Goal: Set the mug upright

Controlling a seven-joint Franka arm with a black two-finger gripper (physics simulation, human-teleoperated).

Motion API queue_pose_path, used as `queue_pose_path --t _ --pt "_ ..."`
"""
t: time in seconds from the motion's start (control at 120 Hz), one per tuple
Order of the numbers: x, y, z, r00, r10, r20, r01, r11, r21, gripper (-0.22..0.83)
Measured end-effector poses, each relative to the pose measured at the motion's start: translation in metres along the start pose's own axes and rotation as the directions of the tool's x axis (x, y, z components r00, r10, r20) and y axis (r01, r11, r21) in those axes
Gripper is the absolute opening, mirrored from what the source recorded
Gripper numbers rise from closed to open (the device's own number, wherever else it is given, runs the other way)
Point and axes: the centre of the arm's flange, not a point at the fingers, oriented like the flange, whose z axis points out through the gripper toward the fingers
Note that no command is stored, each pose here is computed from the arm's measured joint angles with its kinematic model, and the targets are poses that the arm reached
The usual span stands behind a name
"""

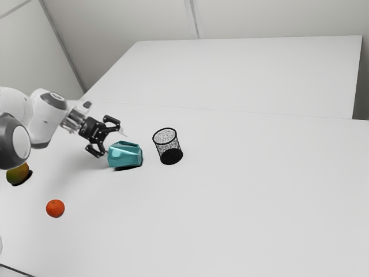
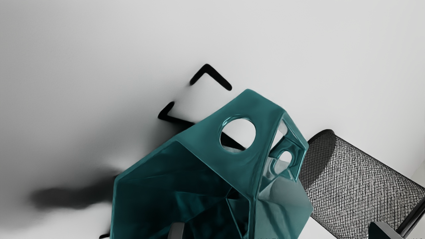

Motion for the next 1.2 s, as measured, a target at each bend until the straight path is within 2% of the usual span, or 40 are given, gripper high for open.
queue_pose_path --t 0.108,0.3,0.383,0.467,0.625,0.8,0.917,1.058,1.2 --pt "0.002 0.002 0.008 1.0 0.001 0.003 -0.001 1.0 -0.016 0.59" --pt "0.001 0.008 0.007 1.0 0.019 -0.005 -0.019 1.0 -0.012 0.13" --pt "-0.001 0.018 0.007 0.999 0.04 -0.009 -0.04 0.999 -0.011 0.01" --pt "-0.003 0.033 0.01 0.998 0.067 -0.007 -0.067 0.998 -0.013 -0.06" --pt "-0.006 0.046 0.016 0.996 0.089 -0.004 -0.089 0.996 -0.015 -0.13" --pt "-0.007 0.048 0.016 0.995 0.095 -0.014 -0.095 0.995 -0.003 -0.15" --pt "-0.028 0.078 0.002 0.983 0.182 -0.022 -0.179 0.979 0.096 -0.16" --pt "-0.074 0.122 -0.016 0.94 0.341 0.006 -0.322 0.884 0.339 -0.16" --pt "-0.128 0.128 0.005 0.907 0.42 0.044 -0.379 0.763 0.523 -0.17"
